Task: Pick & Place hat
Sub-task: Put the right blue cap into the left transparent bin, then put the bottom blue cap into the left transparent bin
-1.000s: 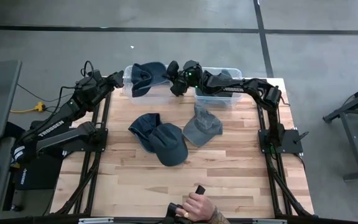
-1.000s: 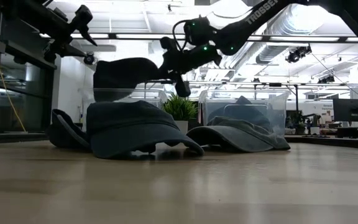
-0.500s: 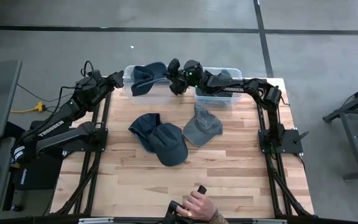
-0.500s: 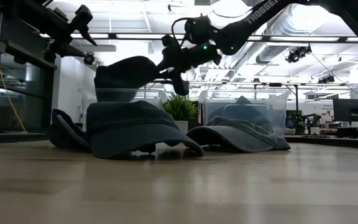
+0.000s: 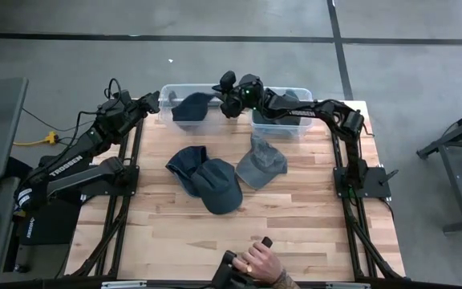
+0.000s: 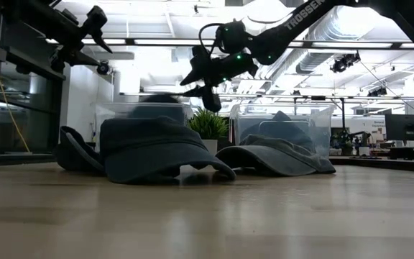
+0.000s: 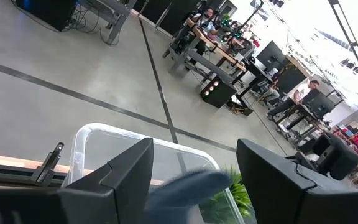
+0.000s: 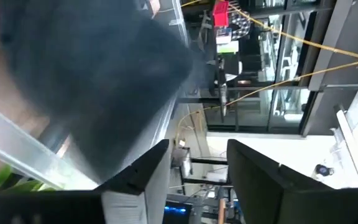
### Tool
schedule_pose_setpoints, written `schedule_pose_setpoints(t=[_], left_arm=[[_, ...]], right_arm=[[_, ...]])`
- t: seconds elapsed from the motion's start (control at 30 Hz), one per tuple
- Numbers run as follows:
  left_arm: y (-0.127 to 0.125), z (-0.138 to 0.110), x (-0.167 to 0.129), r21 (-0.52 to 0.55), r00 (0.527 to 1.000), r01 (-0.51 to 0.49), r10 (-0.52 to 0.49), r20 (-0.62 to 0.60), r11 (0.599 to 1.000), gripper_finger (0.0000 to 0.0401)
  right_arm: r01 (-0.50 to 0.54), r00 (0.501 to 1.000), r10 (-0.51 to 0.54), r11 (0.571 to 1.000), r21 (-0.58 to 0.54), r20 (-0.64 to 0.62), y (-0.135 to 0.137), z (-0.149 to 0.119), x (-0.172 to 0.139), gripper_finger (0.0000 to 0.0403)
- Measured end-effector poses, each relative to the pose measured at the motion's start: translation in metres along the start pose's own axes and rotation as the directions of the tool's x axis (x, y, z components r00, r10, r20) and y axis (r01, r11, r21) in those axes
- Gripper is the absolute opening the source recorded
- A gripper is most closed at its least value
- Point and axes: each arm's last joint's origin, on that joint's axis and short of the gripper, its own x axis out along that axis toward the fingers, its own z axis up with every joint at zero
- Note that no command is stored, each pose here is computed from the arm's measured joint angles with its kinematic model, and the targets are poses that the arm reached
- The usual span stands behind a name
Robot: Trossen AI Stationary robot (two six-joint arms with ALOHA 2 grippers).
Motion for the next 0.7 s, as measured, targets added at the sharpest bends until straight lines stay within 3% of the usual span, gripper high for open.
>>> schedule_pose_setpoints(t=[0.2, 0.43, 0.7], left_arm=[[0.000, 0.000, 0.000, 0.000, 1.000, 0.000, 0.000, 0.000, 1.000, 0.0227], [0.000, -0.001, 0.000, 0.004, 1.000, 0.015, -0.015, -0.024, 1.000, 0.0227], [-0.001, -0.004, 0.000, 0.110, 0.993, 0.085, -0.075, -0.092, 0.990, 0.0227]], right_arm=[[-0.036, 0.999, 0.036, 0.999, 0.021, -0.004, 0.003, -0.001, 0.000, 0.0178], [0.008, 0.998, -0.007, 1.000, 0.013, -0.066, 0.001, 0.009, 0.000, 0.0175], [0.026, 0.994, -0.027, 1.000, -0.008, -0.108, 0.003, 0.034, -0.001, 0.0175]])
